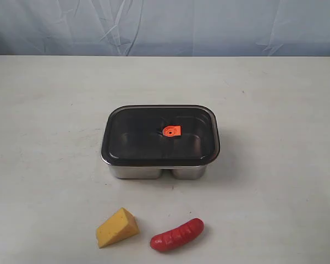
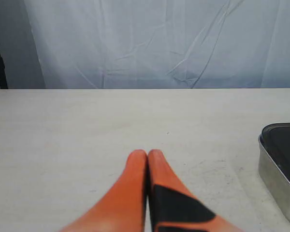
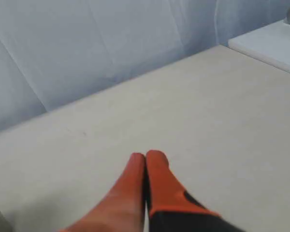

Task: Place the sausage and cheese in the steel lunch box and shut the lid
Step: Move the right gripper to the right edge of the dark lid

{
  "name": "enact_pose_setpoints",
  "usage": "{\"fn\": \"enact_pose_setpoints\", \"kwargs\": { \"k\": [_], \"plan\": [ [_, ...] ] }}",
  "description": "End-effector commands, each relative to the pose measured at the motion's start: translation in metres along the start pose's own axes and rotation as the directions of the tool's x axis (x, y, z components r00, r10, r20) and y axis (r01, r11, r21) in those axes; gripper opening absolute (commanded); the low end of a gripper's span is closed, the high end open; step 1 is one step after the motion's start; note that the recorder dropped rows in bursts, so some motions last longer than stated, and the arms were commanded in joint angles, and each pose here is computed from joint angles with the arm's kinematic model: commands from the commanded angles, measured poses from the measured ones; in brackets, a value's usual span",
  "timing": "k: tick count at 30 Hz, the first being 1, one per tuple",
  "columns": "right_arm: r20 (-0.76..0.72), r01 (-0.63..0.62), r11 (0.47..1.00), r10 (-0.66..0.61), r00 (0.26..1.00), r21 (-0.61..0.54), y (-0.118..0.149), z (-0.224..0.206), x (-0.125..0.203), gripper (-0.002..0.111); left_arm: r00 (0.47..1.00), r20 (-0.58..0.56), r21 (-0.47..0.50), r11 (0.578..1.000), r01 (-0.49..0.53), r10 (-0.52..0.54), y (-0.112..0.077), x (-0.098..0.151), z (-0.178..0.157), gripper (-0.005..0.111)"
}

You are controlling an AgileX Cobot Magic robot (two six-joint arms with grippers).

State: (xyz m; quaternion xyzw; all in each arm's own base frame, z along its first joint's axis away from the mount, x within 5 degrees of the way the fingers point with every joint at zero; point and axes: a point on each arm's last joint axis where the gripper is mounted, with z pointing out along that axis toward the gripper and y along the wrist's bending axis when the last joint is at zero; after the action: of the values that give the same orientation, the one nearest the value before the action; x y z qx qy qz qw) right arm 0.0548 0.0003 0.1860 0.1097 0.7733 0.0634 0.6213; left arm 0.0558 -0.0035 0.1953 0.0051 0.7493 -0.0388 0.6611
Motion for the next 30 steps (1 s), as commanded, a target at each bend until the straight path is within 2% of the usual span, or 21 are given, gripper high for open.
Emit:
{"fn": "enact_pose_setpoints", "kwargs": {
  "k": [1, 3, 4, 6, 8, 10, 12, 14, 16, 17, 18, 19, 20, 21, 22, 23, 25, 28, 29, 30],
  "plan": [
    [0.169, -0.319, 0.942, 0.333, 0.928, -0.107, 0.004, -0.002, -0.017, 0.000, 1.000, 0.006, -0.001, 1.000, -0.001, 0.001, 0.000, 0.001, 0.000, 0.000],
    [0.204, -0.494, 0.853, 0.520, 0.829, -0.166, 0.003, -0.003, -0.023, 0.000, 1.000, 0.006, -0.001, 1.000, -0.001, 0.001, 0.000, 0.001, 0.000, 0.000],
    [0.185, -0.616, 0.760, 0.648, 0.738, -0.205, 0.003, -0.004, -0.024, 0.000, 1.000, 0.006, -0.001, 1.000, -0.001, 0.001, 0.000, 0.001, 0.000, 0.000],
    [0.112, -0.751, 0.612, 0.788, 0.605, -0.248, 0.006, -0.004, -0.023, 0.000, 1.000, 0.006, -0.001, 1.000, -0.001, 0.001, 0.000, 0.001, 0.000, 0.000],
    [0.057, -0.791, 0.554, 0.826, 0.561, -0.260, 0.009, -0.004, -0.022, 0.000, 1.000, 0.006, -0.001, 1.000, -0.001, 0.001, 0.000, 0.001, 0.000, 0.000],
    [0.011, -0.785, 0.559, 0.816, 0.578, -0.266, 0.013, -0.004, -0.021, -0.001, 1.000, 0.006, -0.001, 1.000, -0.001, 0.001, 0.000, 0.001, 0.000, 0.000],
    [-0.016, -0.743, 0.597, 0.777, 0.630, -0.302, 0.021, -0.009, -0.030, -0.001, 1.000, 0.006, -0.001, 1.000, -0.001, 0.001, 0.000, 0.001, 0.000, 0.000],
    [-0.026, -0.682, 0.640, 0.722, 0.691, -0.355, 0.031, -0.018, -0.047, -0.001, 1.000, 0.006, -0.001, 1.000, -0.001, 0.001, 0.000, 0.001, 0.000, 0.000],
    [-0.060, -0.619, 0.693, 0.647, 0.760, -0.371, 0.044, -0.020, -0.077, -0.001, 1.000, 0.006, -0.001, 1.000, -0.001, 0.001, 0.000, 0.001, 0.000, 0.000],
    [-0.099, -0.559, 0.747, 0.565, 0.819, -0.360, 0.052, -0.012, -0.098, -0.001, 1.000, 0.006, -0.001, 1.000, -0.001, 0.001, 0.000, 0.001, 0.000, 0.000],
    [-0.127, -0.530, 0.770, 0.523, 0.843, -0.355, 0.056, -0.006, -0.106, -0.001, 1.000, 0.006, -0.001, 1.000, -0.001, 0.001, 0.000, 0.001, 0.000, 0.000],
    [-0.210, -0.475, 0.812, 0.427, 0.880, -0.338, 0.064, 0.013, -0.123, -0.001, 1.000, 0.006, -0.001, 1.000, -0.001, 0.001, 0.000, 0.001, 0.000, 0.000],
    [-0.240, -0.447, 0.826, 0.383, 0.892, -0.343, 0.068, 0.021, -0.132, -0.001, 1.000, 0.006, -0.001, 1.000, -0.001, 0.001, 0.000, 0.001, 0.000, 0.000],
    [-0.347, -0.407, 0.846, 0.288, 0.893, -0.344, 0.074, 0.046, -0.144, -0.001, 1.000, 0.006, -0.001, 1.000, -0.001, 0.001, 0.000, 0.001, 0.000, 0.000],
    [-0.408, -0.406, 0.849, 0.257, 0.876, -0.337, 0.075, 0.061, -0.143, -0.001, 1.000, 0.006, -0.001, 1.000, -0.001, 0.001, 0.000, 0.001, 0.000, 0.000],
    [-0.504, -0.385, 0.849, 0.169, 0.847, -0.362, 0.079, 0.087, -0.146, -0.001, 1.000, 0.006, -0.001, 1.000, -0.001, 0.001, 0.000, 0.001, 0.000, 0.000],
    [-0.634, -0.414, 0.829, 0.096, 0.768, -0.376, 0.082, 0.123, -0.140, 0.007, 1.000, 0.006, -0.001, 1.000, -0.001, 0.001, 0.000, 0.001, 0.000, 0.000],
    [-0.793, -0.505, 0.792, 0.044, 0.608, -0.344, 0.078, 0.168, -0.108, 0.035, 1.000, 0.006, -0.001, 1.000, -0.001, 0.001, 0.000, 0.001, 0.000, 0.000],
    [-0.824, -0.537, 0.769, 0.023, 0.566, -0.347, 0.078, 0.175, -0.098, 0.040, 1.000, 0.006, -0.001, 1.000, -0.001, 0.001, 0.000, 0.001, 0.000, 0.000],
    [-0.848, -0.588, 0.717, -0.007, 0.530, -0.373, 0.079, 0.184, -0.087, 0.045, 1.000, 0.006, -0.001, 1.000, -0.001, 0.001, 0.000, 0.001, 0.000, 0.000]
  ]
}}
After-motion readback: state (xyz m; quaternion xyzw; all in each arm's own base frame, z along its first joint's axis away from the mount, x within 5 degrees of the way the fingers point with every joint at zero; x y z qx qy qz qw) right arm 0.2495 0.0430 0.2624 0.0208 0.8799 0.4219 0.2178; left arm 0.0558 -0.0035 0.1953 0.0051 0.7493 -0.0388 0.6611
